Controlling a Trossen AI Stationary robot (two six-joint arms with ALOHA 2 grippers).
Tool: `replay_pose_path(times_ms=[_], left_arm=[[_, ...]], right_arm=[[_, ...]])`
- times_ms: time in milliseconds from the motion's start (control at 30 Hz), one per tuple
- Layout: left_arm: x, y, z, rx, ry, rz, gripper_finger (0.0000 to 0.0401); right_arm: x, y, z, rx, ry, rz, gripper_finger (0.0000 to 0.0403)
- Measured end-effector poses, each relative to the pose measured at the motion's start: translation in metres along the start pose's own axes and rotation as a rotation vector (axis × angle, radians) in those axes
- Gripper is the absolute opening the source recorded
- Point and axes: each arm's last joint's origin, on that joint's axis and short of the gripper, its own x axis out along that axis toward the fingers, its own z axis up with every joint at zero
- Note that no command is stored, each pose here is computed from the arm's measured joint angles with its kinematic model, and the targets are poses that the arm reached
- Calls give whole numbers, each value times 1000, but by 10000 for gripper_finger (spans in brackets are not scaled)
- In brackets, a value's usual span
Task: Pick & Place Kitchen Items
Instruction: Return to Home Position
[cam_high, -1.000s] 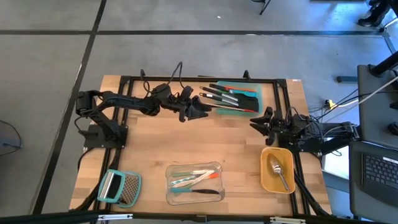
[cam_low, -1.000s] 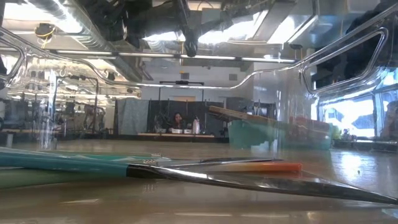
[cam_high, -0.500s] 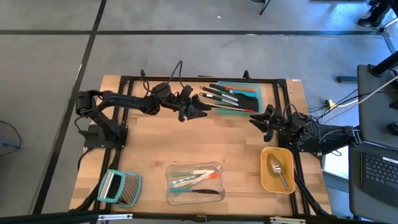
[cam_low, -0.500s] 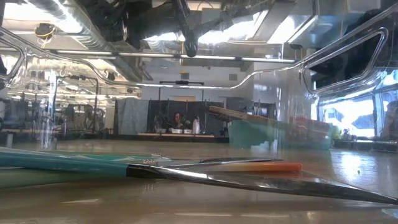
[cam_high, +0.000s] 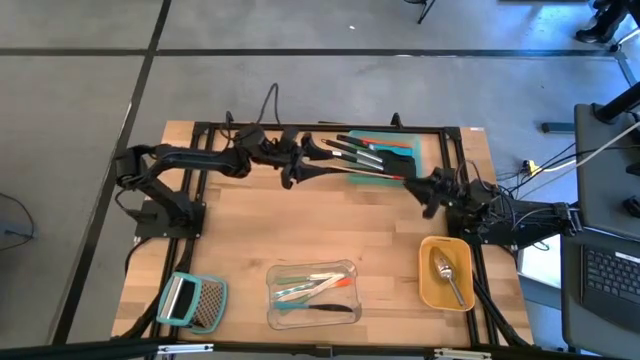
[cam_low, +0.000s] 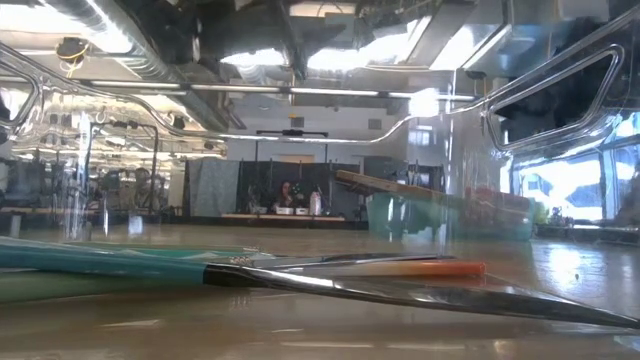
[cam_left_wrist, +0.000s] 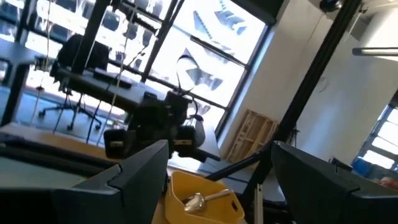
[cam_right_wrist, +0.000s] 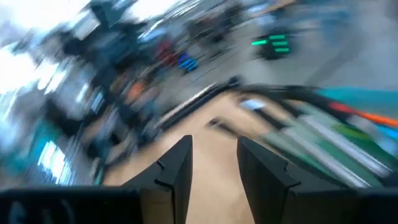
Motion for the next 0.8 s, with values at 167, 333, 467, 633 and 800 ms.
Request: replay_pose_path(times_ms=[167, 333, 467, 633, 800], left_arm=[[-20, -16, 11, 42, -39, 67, 281], [-48, -45, 12, 96, -46, 130, 281], [-72, -68, 5, 140, -83, 176, 281], [-104, -90, -9, 171, -163, 243, 281], [-131, -102, -27, 224, -210, 263, 281]], right_arm=[[-1, -7, 5, 321, -175, -224, 128], [-1, -7, 5, 335, -186, -239, 128], [-1, -7, 5, 325, -181, -236, 128], [-1, -7, 5, 325, -181, -236, 128], [-1, -7, 4, 324, -180, -237, 128]])
